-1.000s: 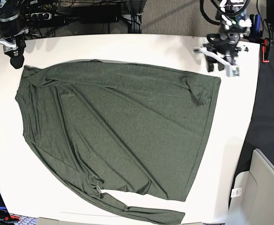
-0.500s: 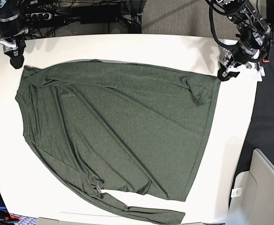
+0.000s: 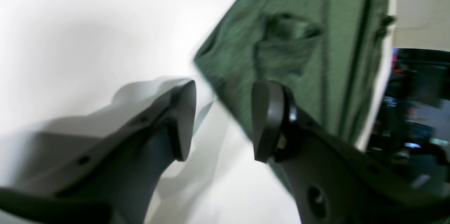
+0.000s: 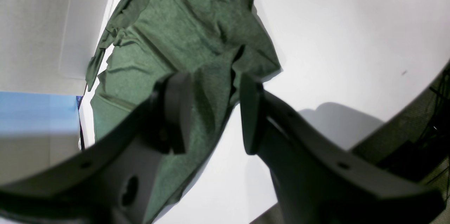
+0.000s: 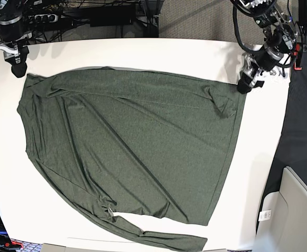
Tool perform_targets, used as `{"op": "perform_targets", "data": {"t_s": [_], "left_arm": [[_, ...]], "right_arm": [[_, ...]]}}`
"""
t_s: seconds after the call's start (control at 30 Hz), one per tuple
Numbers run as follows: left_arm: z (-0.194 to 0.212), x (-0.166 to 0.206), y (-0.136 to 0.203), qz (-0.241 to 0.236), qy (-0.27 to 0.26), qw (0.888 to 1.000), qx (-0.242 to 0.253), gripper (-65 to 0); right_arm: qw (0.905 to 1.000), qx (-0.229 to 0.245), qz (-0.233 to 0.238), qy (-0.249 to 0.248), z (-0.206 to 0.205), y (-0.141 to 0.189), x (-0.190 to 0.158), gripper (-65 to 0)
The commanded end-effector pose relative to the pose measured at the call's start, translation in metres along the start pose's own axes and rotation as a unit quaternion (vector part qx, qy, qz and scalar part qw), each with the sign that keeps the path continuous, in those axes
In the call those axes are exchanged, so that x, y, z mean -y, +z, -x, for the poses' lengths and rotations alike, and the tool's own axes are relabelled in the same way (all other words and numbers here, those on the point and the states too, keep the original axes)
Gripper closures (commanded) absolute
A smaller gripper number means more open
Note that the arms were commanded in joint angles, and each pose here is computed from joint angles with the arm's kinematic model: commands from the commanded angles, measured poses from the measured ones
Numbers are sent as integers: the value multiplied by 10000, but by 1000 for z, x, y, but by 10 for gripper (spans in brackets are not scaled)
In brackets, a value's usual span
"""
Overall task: Fold the T-shirt properly
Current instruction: 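Move the left gripper back down to the shoulder corner and pinch it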
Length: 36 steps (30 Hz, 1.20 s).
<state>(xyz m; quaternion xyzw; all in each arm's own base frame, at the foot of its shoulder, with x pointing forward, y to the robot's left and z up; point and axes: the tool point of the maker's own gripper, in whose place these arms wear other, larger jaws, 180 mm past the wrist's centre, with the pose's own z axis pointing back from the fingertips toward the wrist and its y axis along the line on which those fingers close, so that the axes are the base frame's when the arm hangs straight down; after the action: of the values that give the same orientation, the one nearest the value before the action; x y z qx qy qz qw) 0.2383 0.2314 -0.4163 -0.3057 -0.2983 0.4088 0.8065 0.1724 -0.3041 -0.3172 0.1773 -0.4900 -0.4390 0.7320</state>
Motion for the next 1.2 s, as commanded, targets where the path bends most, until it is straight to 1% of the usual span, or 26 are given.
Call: {"op": "perform_targets", "data": {"t_s": [0.0,0.33,0.4,0.5,0.6,0.8,0.9,1.0,1.07,1.17], "left_arm": [[8,-11,-3,-237,56,9995,-223,-267],[15,-7,-10,-149,171,9993,-291,-263],[13,-2,-12,-100,163,9995,-268,-250],[12,1,-14,-59,147,9995,-260,-224],[18,9,-19,-3,3,9992,-412,-189],[19,13,-20,19,-60,9990,-438,-70],[13,16,-16,26,-180,9992,-343,-11],[5,26,-6,69,-411,9990,-171,-2],[4,27,1,37,-523,9986,-111,-2],[3,28,2,42,-549,9984,-92,-2]], "right_arm": [[9998,102,-139,51,-7,2,-8,-239],[9999,97,-131,45,-7,2,-7,-239],[9998,101,-137,44,-7,2,-8,-239],[9998,109,-149,33,-7,1,-8,-239],[9999,104,-128,-52,-2,2,-7,-239],[9999,90,-101,-63,-2,4,-5,-238],[9999,99,-20,-59,-2,6,-1,-237],[9996,238,110,-105,-11,9,9,-237],[9993,226,165,-239,-9,6,17,-237],[9983,126,278,-488,-1,-2,32,-239]]}}
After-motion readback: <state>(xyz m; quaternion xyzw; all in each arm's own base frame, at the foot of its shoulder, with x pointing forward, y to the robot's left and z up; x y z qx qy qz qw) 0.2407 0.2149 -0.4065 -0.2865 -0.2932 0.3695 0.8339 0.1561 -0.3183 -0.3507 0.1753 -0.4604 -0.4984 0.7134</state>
